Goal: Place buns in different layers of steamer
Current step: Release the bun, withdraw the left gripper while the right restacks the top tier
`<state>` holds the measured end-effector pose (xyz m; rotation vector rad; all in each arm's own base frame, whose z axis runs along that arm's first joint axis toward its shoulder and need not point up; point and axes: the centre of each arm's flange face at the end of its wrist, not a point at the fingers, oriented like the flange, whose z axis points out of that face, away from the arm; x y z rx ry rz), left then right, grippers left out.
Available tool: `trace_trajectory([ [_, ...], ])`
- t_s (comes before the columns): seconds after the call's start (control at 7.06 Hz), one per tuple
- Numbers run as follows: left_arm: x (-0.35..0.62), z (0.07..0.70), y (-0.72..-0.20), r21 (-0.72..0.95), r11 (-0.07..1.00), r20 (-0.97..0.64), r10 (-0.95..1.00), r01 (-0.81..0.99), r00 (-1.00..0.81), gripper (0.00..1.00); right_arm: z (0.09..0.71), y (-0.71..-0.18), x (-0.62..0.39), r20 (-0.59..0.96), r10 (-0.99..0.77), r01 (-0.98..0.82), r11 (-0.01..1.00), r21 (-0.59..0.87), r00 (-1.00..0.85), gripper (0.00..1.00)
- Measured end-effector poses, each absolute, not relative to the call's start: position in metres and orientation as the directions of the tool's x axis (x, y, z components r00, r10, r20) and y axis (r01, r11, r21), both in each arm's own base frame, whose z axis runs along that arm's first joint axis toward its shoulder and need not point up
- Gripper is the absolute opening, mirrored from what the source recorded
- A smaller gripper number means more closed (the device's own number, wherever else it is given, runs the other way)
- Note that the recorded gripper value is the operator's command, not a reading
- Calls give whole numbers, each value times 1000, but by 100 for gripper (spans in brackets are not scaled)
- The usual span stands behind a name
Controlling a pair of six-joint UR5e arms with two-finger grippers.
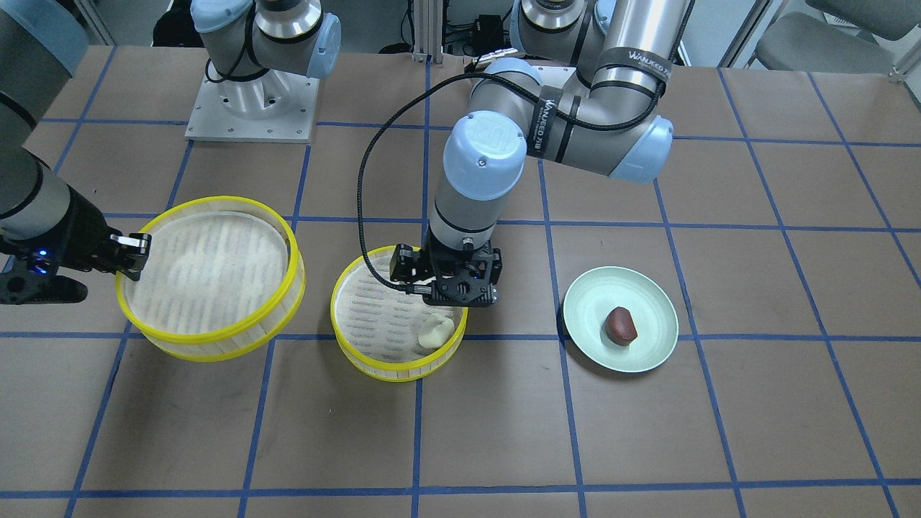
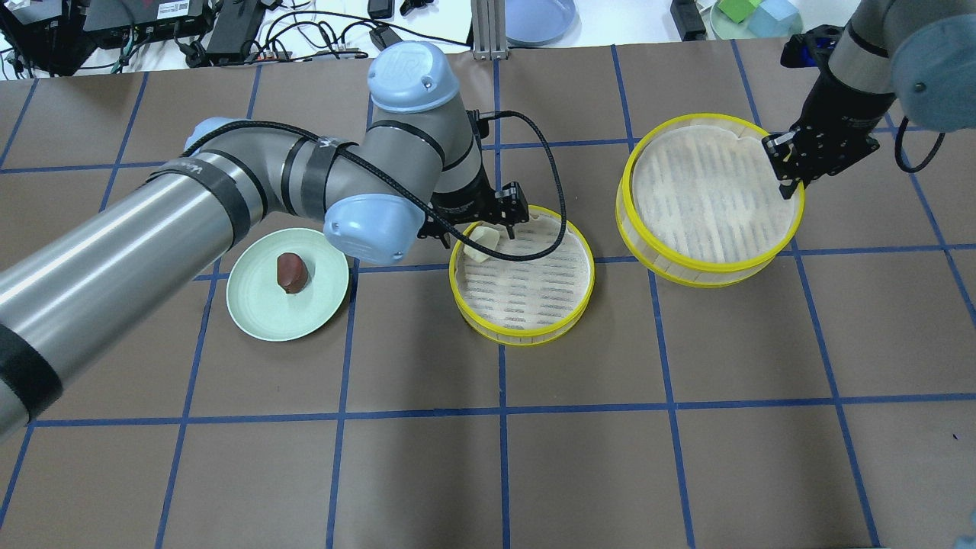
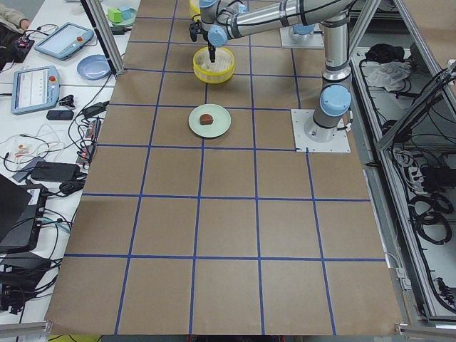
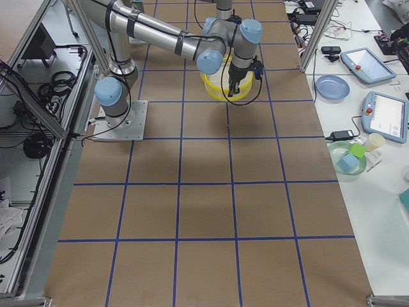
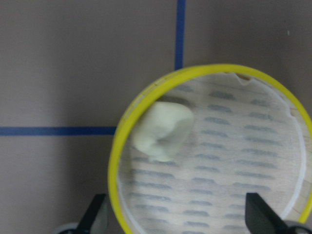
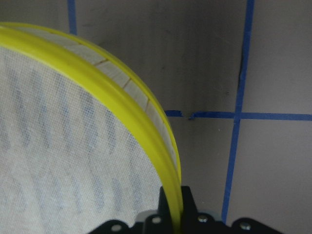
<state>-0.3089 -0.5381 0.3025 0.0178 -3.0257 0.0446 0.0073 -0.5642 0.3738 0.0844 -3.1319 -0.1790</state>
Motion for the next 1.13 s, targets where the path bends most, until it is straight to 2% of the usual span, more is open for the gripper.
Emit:
trace_trajectory([
  [0.42, -166, 323, -580, -56, 991, 56, 123, 120, -991, 100, 361, -560, 108, 6, -83, -81, 989, 127, -997, 0],
  [0.71, -89, 303, -582, -8, 981, 60, 196, 195, -979, 100, 329, -553, 187, 22, -87, -82, 982, 172, -996, 0],
  [1.13, -24, 254, -575, 87, 971, 98, 213, 222, -972, 100, 299, -546, 228, 43, -67, -56, 974, 217, -997, 0],
])
